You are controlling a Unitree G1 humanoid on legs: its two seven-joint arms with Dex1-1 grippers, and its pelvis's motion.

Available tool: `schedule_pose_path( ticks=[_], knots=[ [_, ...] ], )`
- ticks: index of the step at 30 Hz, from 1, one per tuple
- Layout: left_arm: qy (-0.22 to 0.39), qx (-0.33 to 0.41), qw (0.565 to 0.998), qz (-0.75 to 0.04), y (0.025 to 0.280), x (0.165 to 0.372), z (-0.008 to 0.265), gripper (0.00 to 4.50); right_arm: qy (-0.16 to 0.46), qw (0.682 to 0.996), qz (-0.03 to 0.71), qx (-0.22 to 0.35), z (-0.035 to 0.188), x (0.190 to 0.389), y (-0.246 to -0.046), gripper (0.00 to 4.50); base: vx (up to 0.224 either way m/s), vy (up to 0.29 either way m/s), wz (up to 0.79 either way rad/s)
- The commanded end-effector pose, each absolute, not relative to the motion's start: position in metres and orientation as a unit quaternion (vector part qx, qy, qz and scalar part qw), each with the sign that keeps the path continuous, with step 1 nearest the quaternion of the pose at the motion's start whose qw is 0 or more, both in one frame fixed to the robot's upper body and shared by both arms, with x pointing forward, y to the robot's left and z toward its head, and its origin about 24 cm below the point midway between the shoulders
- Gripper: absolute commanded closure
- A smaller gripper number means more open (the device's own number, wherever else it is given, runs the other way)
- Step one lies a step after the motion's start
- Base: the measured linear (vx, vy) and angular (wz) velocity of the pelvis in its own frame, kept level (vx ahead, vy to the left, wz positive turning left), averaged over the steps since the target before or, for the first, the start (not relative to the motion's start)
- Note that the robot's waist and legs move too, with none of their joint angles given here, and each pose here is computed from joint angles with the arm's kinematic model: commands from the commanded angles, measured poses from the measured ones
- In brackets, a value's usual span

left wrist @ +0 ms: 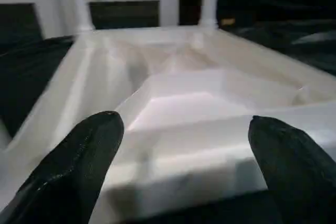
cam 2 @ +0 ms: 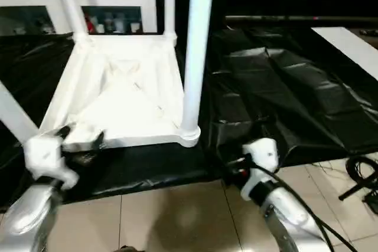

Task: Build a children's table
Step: Rotate leg to tighten, then flip table

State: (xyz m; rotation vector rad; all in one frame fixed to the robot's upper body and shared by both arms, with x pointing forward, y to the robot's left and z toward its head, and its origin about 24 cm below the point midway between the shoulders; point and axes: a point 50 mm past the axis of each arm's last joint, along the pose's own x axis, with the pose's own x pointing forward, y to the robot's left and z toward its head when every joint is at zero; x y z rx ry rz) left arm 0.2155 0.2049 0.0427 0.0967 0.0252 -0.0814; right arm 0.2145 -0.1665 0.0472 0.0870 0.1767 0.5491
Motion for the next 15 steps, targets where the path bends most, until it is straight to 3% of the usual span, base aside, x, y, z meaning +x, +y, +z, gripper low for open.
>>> schedule_pose_path(
  ticks=[1,7,8,10,15],
  knots=[
    [-0.004,0.046,0.999,-0.029,0.206,0.211,0.049,0.02,0.074,0.953,0.29,0.041,0.051,0.222,-0.161,1.35,0.0,0.0,0.0],
    [-0.033,0.044,0.998,-0.016,0.204,0.216,0.058,0.02,0.073,0.953,0.289,0.048,0.051,0.226,-0.155,1.35,0.0,0.0,0.0],
    [-0.033,0.041,0.998,-0.018,0.201,0.218,0.059,0.02,0.064,0.95,0.304,0.021,0.051,0.224,-0.151,1.35,0.0,0.0,0.0],
    [-0.037,0.046,0.998,-0.033,0.196,0.218,0.061,0.02,0.062,0.945,0.32,0.019,0.051,0.223,-0.148,1.35,0.0,0.0,0.0],
    [-0.035,0.037,0.999,-0.016,0.198,0.216,0.06,0.02,0.054,0.942,0.328,0.044,0.052,0.221,-0.149,1.35,0.067,-0.069,0.48]
  ],
)
